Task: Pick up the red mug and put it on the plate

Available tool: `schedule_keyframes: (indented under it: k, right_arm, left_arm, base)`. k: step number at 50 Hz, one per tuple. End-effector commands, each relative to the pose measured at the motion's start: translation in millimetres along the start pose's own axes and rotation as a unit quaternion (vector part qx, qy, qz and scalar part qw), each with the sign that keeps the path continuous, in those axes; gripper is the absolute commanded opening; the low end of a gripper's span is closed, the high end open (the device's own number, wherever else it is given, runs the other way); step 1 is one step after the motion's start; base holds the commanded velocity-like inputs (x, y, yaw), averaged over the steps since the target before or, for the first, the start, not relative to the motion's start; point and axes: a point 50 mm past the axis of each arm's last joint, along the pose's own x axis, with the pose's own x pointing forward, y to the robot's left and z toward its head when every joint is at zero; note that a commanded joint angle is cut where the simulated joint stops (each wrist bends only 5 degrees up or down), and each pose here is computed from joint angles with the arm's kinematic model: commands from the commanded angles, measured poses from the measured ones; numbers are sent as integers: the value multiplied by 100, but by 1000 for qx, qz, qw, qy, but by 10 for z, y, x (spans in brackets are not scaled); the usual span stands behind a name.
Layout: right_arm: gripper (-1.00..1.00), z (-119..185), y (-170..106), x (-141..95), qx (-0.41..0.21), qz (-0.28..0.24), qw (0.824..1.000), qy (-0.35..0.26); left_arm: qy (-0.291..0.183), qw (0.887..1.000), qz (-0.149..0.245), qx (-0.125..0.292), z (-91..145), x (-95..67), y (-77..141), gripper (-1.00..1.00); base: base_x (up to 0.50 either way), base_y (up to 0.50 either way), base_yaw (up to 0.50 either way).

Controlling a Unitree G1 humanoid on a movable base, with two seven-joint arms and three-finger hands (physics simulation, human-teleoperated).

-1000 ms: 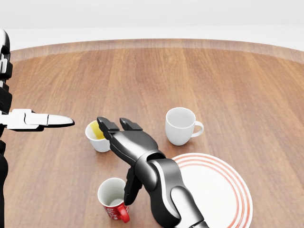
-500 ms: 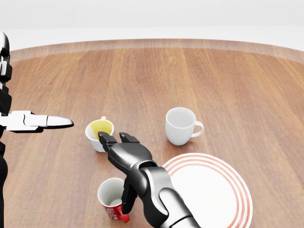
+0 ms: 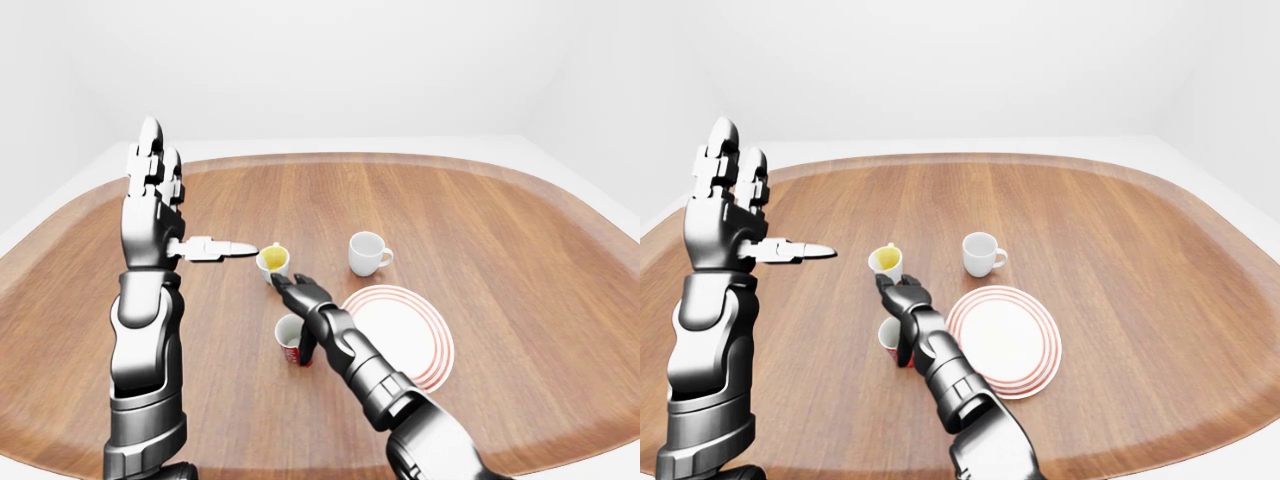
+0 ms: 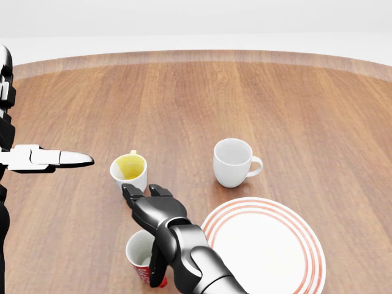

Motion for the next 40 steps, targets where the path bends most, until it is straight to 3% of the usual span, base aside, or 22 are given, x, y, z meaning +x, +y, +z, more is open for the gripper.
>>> schedule_keyframes:
  k: [1, 40]
  right_arm:
    - [100, 3, 100, 40, 2, 10, 1000, 10]
    - [100, -118, 222, 78, 17, 10, 999, 49]
  left_arm:
    - [3, 1000, 0, -1, -16, -3, 3, 100]
    - [8, 1000, 1, 0, -36, -18, 24, 100]
  base:
    - [0, 0, 0]
    - [0, 0, 0]
